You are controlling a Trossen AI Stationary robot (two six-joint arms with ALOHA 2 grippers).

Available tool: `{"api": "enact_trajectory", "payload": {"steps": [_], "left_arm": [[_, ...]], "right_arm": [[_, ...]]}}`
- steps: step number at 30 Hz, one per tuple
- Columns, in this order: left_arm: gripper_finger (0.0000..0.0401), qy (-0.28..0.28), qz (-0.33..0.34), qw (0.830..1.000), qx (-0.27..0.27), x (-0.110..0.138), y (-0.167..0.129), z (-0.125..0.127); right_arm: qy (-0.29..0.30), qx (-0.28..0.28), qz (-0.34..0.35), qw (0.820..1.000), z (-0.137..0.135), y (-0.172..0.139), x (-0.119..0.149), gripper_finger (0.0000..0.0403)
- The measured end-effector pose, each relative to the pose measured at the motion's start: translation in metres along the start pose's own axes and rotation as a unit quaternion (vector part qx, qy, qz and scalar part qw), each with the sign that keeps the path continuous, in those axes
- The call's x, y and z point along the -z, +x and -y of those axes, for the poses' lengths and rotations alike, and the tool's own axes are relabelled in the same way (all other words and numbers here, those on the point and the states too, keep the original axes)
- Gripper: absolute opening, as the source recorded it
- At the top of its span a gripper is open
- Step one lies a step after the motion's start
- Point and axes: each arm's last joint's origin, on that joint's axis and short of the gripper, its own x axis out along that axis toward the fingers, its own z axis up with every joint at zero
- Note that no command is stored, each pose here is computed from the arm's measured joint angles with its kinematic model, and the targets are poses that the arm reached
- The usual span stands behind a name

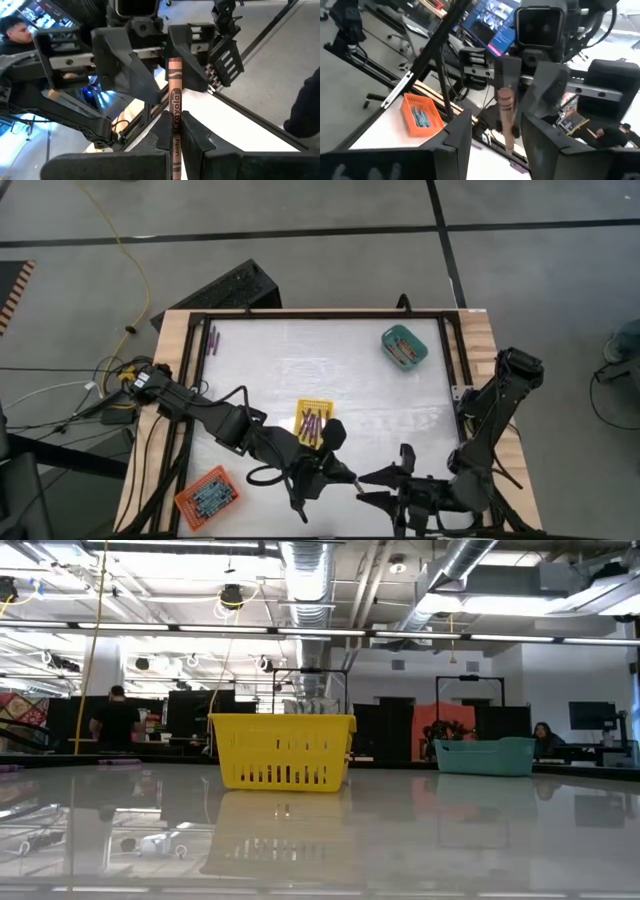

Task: Sort crayons
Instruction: Put the brown crayon into the green bin

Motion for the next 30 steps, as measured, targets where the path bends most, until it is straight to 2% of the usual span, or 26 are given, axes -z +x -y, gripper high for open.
{"api": "enact_trajectory", "payload": {"steps": [13, 30], "left_arm": [[0.0, 0.004, 0.003, 1.0, 0.0, 0.0016, 0.0027, -0.0014], [0.0, 0.015, 0.016, 1.0, 0.005, 0.0002, 0.0028, -0.0016]], "right_arm": [[-0.01, -0.022, 0.057, 0.998, 0.0036, 0.0019, -0.006, 0.01], [-0.017, -0.017, 0.055, 0.998, 0.0061, 0.0099, -0.0023, 0.0028]]}}
